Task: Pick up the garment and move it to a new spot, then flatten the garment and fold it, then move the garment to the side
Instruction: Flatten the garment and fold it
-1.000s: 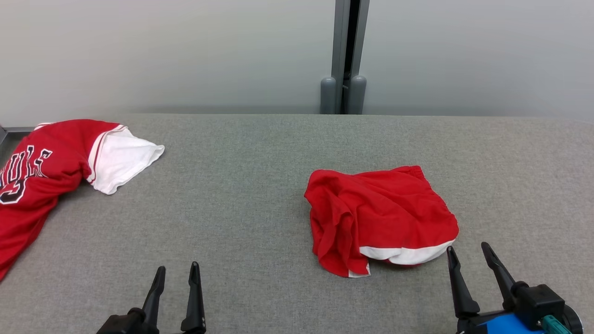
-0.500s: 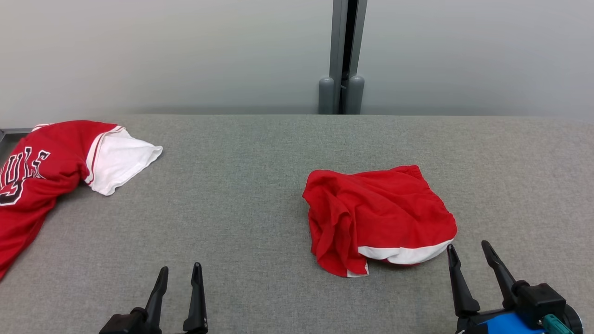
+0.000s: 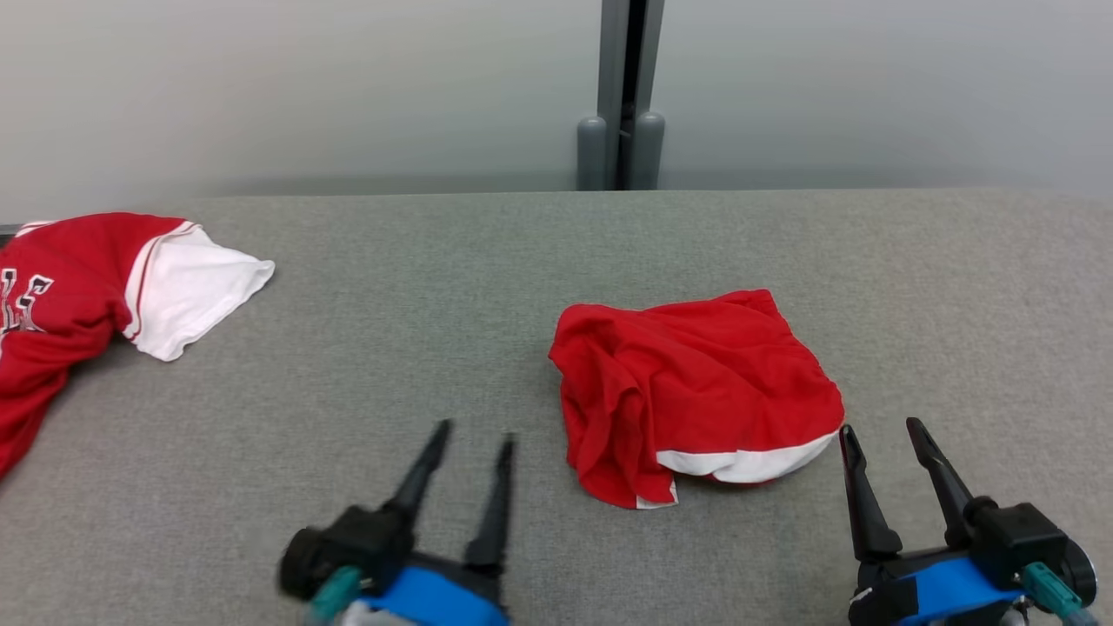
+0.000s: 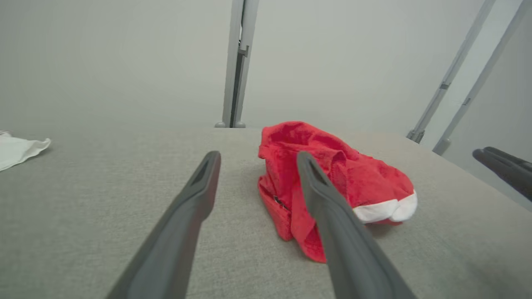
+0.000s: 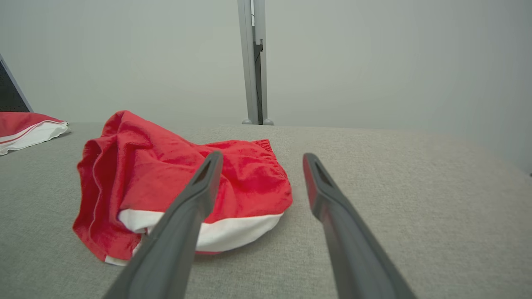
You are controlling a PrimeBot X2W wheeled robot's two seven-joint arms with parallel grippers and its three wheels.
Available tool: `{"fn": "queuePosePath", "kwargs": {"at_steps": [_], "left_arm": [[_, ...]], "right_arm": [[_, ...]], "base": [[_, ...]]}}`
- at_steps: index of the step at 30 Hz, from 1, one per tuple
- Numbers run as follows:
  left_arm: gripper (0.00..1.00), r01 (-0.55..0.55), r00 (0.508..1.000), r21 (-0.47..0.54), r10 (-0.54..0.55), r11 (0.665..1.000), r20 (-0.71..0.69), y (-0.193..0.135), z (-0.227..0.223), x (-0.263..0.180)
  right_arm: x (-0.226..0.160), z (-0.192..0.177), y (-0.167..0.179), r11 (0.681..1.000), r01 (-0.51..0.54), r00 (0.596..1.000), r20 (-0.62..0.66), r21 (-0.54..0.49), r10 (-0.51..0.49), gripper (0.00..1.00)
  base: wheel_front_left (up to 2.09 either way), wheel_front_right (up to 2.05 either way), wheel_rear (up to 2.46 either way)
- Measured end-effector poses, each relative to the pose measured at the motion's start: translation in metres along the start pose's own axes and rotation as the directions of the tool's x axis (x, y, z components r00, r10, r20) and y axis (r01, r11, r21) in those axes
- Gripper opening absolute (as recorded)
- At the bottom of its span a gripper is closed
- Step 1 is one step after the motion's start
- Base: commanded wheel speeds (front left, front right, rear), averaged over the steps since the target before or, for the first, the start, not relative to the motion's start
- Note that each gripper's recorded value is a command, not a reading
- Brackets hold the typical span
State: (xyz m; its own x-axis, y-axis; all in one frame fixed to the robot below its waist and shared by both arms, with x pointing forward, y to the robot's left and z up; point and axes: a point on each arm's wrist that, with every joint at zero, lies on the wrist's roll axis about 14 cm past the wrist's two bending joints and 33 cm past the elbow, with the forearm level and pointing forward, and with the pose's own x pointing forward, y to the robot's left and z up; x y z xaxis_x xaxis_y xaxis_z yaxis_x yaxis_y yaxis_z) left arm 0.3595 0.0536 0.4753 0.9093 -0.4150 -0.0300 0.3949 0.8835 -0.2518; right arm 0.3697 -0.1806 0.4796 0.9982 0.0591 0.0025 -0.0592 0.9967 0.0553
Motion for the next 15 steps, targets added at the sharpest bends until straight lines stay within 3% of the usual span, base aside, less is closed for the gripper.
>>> {"fn": "queuePosePath", "kwargs": {"at_steps": [4, 8, 12, 15], "left_arm": [[1.00, 0.196, 0.979, 0.011, -0.195, 0.980, -0.058, -0.056, -0.010, 0.021], [1.00, 0.304, 0.945, -0.007, -0.303, 0.953, -0.121, -0.086, -0.025, 0.034], [1.00, 0.334, 0.922, -0.028, -0.333, 0.942, -0.200, -0.093, -0.046, 0.043], [1.00, 0.285, 0.933, -0.001, -0.278, 0.958, -0.229, -0.079, -0.055, 0.054]], "right_arm": [[0.003, 0.002, -0.006, 1.000, 0.016, 1.000, 0.005, -0.006, -0.016, 1.00], [0.002, 0.002, -0.014, 0.999, 0.040, 0.999, 0.004, -0.011, -0.040, 1.00], [-0.002, 0.000, -0.025, 0.997, 0.076, 0.997, -0.003, -0.015, -0.076, 1.00], [-0.003, 0.000, -0.032, 0.995, 0.096, 0.995, -0.006, -0.017, -0.096, 1.00]], "base": [[0.00, 0.00, 0.00], [0.00, 0.00, 0.00], [0.00, 0.00, 0.00], [0.00, 0.00, 0.00]]}}
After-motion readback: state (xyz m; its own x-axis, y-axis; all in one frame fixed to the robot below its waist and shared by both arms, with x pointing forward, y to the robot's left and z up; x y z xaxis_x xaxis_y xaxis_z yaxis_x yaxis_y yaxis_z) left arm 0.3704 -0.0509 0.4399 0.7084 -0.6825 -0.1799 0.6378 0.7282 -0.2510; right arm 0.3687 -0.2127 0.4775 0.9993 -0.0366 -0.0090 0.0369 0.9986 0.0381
